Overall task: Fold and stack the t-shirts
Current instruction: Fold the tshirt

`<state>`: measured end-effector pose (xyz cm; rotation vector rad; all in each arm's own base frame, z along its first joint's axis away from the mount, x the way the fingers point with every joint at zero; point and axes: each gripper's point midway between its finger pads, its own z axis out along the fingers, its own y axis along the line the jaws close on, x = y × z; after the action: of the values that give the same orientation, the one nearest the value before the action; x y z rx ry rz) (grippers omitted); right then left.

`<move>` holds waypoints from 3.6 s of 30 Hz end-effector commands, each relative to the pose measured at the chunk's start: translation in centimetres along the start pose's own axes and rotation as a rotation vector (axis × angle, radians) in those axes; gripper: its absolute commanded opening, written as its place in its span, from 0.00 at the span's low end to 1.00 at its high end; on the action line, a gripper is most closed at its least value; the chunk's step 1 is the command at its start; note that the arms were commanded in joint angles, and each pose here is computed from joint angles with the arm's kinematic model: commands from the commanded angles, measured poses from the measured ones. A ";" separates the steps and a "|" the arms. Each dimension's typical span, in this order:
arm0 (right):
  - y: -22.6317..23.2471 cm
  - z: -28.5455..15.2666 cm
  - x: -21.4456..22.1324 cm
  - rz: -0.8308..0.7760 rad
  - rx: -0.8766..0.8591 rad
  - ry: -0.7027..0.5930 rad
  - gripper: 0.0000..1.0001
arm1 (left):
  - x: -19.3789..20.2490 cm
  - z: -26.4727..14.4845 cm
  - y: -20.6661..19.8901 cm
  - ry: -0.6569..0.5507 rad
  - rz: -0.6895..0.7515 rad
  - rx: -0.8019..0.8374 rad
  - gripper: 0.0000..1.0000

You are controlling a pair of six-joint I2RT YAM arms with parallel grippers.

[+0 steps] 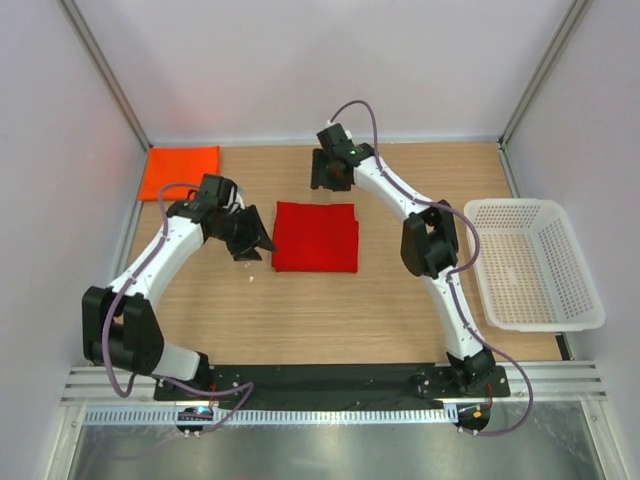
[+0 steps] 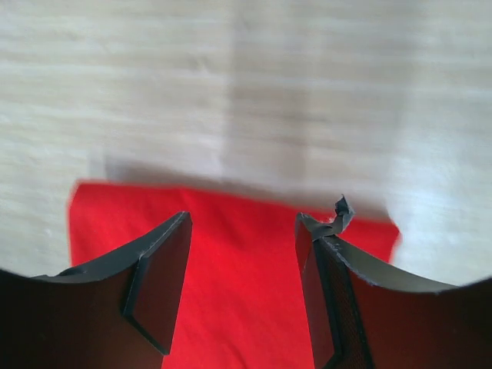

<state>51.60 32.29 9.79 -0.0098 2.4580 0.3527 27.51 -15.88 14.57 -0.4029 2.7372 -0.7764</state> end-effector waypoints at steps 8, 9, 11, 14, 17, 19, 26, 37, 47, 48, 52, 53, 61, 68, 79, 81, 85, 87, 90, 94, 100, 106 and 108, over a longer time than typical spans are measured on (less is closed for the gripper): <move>0.1 -8.5 7.0 -0.037 -0.170 0.186 0.51 | -6.9 6.2 -4.1 0.001 0.014 0.134 0.43; -0.2 -9.0 7.3 -0.042 -0.182 0.195 0.49 | -7.0 7.1 -3.5 0.010 0.009 0.116 0.42; -2.0 -8.5 9.5 -0.017 -0.158 0.247 0.45 | -6.5 9.4 -1.8 0.062 -0.030 0.062 0.39; -3.8 -8.8 11.7 0.015 -0.155 0.273 0.42 | -4.7 11.7 0.9 0.136 -0.068 -0.018 0.36; -5.4 -9.4 12.2 0.014 -0.149 0.278 0.43 | -2.5 12.9 3.3 0.194 -0.069 -0.074 0.37; -6.0 -10.0 11.5 0.020 -0.155 0.261 0.46 | -2.1 12.4 3.6 0.191 -0.055 -0.085 0.39; -5.2 -9.5 8.8 0.000 -0.260 0.237 0.61 | -5.6 6.7 -1.4 0.054 0.071 0.002 0.51; -4.5 -2.9 2.7 0.004 -0.327 0.164 0.71 | -14.4 6.8 -1.7 -0.063 0.086 0.070 0.56; -6.7 -0.7 3.7 0.021 -0.309 0.206 0.70 | -16.6 11.5 0.2 -0.022 0.087 0.030 0.57; -6.6 -0.7 3.9 0.022 -0.321 0.213 0.69 | -16.5 11.9 0.3 -0.011 0.079 0.030 0.57; -6.7 0.1 4.8 0.029 -0.330 0.239 0.68 | -15.8 12.9 0.8 0.026 0.049 0.039 0.57; -6.7 0.3 5.2 0.038 -0.336 0.249 0.68 | -15.7 13.2 0.8 0.030 0.045 0.044 0.56; -5.7 1.1 6.5 0.135 -0.401 0.277 0.59 | -15.0 14.9 0.9 0.079 0.020 0.091 0.47; -4.0 -1.1 3.7 0.206 -0.435 0.226 0.23 | -15.7 13.0 -0.7 0.033 0.039 0.120 0.27; -5.6 -7.6 2.9 0.287 -0.274 0.215 0.01 | -14.1 11.5 -1.2 0.060 0.004 0.141 0.14; -6.1 -7.7 4.1 0.319 -0.243 0.239 0.01 | -14.0 11.6 -1.0 0.065 0.002 0.141 0.14; -8.1 -6.9 6.5 0.341 -0.146 0.273 0.01 | -13.6 11.9 -0.5 0.078 -0.010 0.126 0.26; -8.7 -5.6 7.6 0.326 -0.140 0.281 0.01 | -13.6 11.7 -0.4 0.077 -0.010 0.114 0.32; -9.9 -3.9 8.5 0.294 -0.090 0.305 0.02 | -14.1 10.9 -0.5 0.048 0.004 0.090 0.40; -11.3 -3.8 8.6 0.252 -0.023 0.294 0.02 | -13.6 9.8 -1.2 0.057 0.021 0.096 0.41; -11.9 -4.4 8.6 0.242 0.013 0.287 0.02 | -9.3 9.3 -1.6 0.116 0.064 0.095 0.46; -13.5 -4.3 9.3 0.199 0.084 0.292 0.03 | -7.0 11.6 -0.2 0.170 0.100 0.031 0.49; -14.0 -4.3 9.7 0.192 0.101 0.288 0.03 | -7.0 12.5 0.9 0.184 0.110 -0.010 0.48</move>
<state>42.68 20.72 2.75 0.2634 2.7969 0.4775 37.68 -19.59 6.58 -0.2216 2.8772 -0.8839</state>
